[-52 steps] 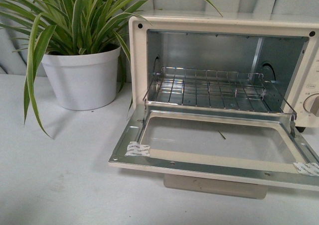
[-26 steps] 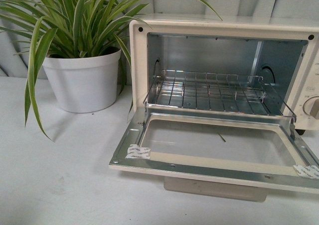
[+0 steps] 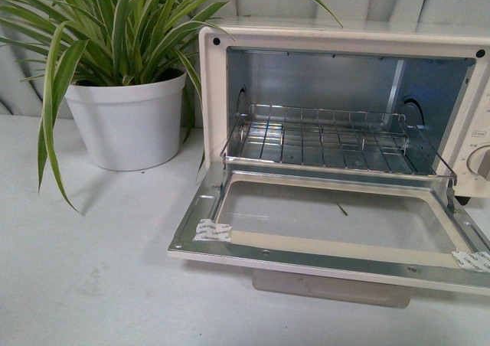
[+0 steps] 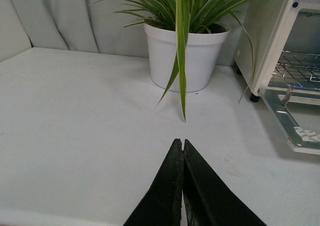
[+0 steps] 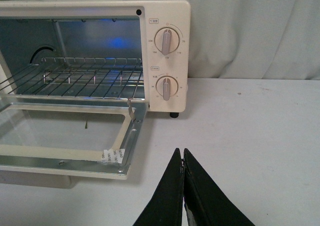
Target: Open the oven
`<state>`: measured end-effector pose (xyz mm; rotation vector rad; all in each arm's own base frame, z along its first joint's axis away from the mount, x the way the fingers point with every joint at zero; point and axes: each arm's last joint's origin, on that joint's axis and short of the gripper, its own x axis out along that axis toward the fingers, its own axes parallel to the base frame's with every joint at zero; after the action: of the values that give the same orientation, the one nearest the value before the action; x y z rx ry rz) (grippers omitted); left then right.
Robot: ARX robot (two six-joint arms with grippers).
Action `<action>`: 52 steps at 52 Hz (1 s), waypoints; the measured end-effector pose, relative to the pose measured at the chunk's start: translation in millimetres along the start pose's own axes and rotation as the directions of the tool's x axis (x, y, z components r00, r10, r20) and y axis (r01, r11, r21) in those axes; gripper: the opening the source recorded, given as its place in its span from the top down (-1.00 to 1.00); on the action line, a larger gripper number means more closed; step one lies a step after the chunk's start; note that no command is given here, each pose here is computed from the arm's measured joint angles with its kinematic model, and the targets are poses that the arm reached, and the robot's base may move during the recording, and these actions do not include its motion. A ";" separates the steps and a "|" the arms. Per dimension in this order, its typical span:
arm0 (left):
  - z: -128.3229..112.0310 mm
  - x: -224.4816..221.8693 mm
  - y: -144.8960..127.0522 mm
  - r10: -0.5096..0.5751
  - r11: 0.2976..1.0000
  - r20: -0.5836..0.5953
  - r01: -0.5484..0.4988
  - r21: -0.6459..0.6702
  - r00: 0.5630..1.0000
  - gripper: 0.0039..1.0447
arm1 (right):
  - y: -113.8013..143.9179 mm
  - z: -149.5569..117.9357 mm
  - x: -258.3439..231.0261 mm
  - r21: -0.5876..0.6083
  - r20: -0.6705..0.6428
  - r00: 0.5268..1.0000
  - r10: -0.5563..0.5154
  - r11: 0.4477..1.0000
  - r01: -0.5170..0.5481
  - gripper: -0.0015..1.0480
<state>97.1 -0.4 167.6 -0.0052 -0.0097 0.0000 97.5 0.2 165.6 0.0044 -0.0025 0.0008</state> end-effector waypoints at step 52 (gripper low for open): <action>0.0 0.0 0.1 -0.001 1.000 0.000 0.001 0.001 1.000 -0.88 | 0.0 0.0 0.0 -0.001 0.000 1.000 0.000 1.000 0.000 -0.82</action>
<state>97.1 -0.3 167.6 -0.0044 -0.0097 -0.0008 97.5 0.2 165.6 0.0032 -0.0025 0.0008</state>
